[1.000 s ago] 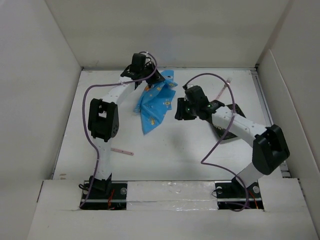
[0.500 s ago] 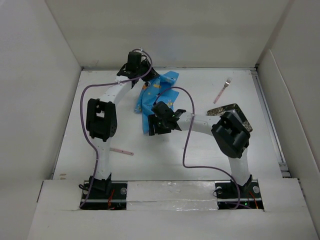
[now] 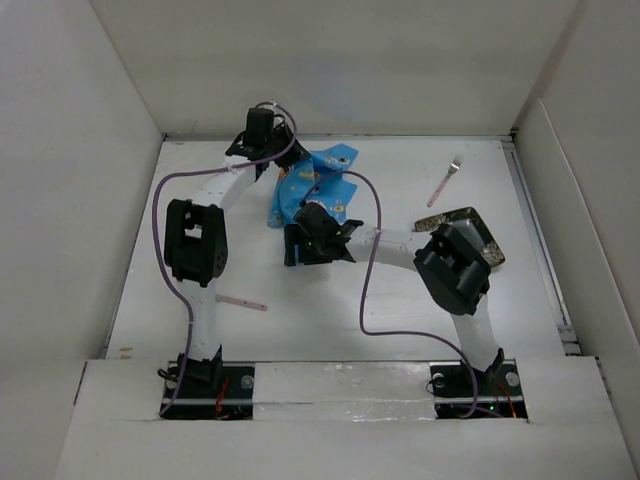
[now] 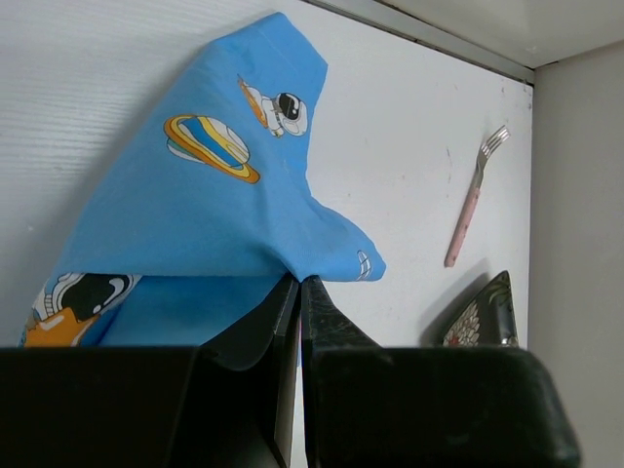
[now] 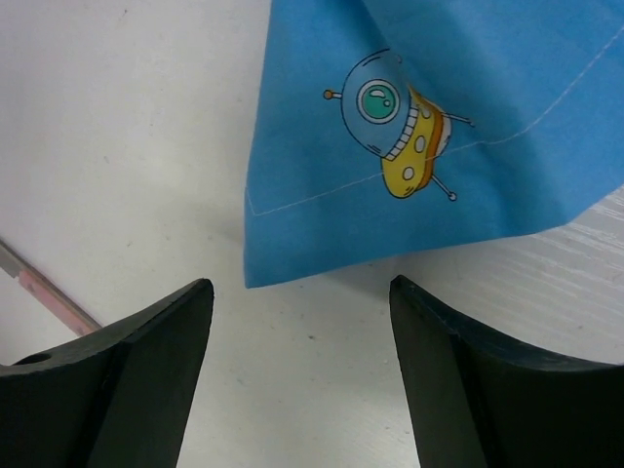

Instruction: Set the dinner table for one person

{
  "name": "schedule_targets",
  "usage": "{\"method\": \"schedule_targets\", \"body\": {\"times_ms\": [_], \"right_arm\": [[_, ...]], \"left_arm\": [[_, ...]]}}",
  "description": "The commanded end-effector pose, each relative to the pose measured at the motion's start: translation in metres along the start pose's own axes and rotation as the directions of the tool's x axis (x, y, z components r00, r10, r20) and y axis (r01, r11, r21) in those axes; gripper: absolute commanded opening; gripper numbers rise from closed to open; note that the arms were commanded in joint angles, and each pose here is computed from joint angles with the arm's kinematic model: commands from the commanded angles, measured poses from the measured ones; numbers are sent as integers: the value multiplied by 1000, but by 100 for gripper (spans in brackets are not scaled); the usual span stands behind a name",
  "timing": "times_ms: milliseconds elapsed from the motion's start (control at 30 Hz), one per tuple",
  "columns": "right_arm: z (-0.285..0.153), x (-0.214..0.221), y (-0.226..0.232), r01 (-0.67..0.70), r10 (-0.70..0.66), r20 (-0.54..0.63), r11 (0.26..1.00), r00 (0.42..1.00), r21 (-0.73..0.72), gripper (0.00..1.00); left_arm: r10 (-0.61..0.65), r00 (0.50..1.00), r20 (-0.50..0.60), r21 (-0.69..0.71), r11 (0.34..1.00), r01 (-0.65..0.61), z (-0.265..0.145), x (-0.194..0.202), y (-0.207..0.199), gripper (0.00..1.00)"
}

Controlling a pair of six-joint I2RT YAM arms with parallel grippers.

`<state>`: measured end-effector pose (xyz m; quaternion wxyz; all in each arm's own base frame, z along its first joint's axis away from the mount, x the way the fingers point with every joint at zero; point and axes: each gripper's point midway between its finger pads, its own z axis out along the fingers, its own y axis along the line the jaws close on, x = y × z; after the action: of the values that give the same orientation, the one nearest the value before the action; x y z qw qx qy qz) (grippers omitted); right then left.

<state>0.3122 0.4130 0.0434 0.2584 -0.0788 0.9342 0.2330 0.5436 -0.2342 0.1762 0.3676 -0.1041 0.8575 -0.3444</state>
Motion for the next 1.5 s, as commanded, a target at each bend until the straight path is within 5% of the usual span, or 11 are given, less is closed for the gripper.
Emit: {"method": "schedule_targets", "body": {"times_ms": [0, 167, 300, 533, 700, 833, 1033, 1167, 1333, 1400, 1467], "right_arm": [[10, -15, 25, 4, -1, 55, 998, 998, -56, 75], [25, -13, 15, -30, 29, 40, 999, 999, 19, 50], [17, -31, 10, -33, 25, 108, 997, 994, 68, 0], [-96, -133, 30, 78, -80, 369, 997, 926, 21, 0], [-241, -215, 24, 93, -24, 555, 991, 832, -96, 0], [-292, -224, -18, 36, 75, 555, 982, 829, -186, 0], [-256, -181, -137, -171, 174, 468, 984, 867, -48, 0], [-233, -157, -194, -273, 230, 415, 961, 880, 45, 0], [-238, -181, -185, -226, 203, 462, 974, 864, -6, 0], [-236, -183, -181, -212, 191, 455, 977, 870, -6, 0], [-242, -193, -172, -177, 160, 468, 984, 869, -7, 0]], "left_arm": [[48, 994, 96, 58, 997, -53, -30, -28, -30, 0], [63, 992, 106, 29, 997, -66, -35, -29, -26, 0], [89, 985, 146, -25, 996, -86, -45, -42, -20, 0], [195, 940, 279, -162, 975, -154, -91, -98, -28, 0], [259, 835, 485, -132, 966, -223, -172, -171, -104, 1], [267, 795, 545, -46, 956, -289, -211, -182, -158, 56], [309, 867, 390, -45, 947, -318, -168, -133, -141, 80], [328, 910, 253, -126, 944, -305, -141, -88, -88, 62], [261, 964, -43, -201, 943, -264, -119, 50, 13, 24], [236, 967, -95, -230, 940, -251, -120, 73, 33, 24], [230, 963, -144, -246, 934, -259, -121, 95, 42, 34]]}}
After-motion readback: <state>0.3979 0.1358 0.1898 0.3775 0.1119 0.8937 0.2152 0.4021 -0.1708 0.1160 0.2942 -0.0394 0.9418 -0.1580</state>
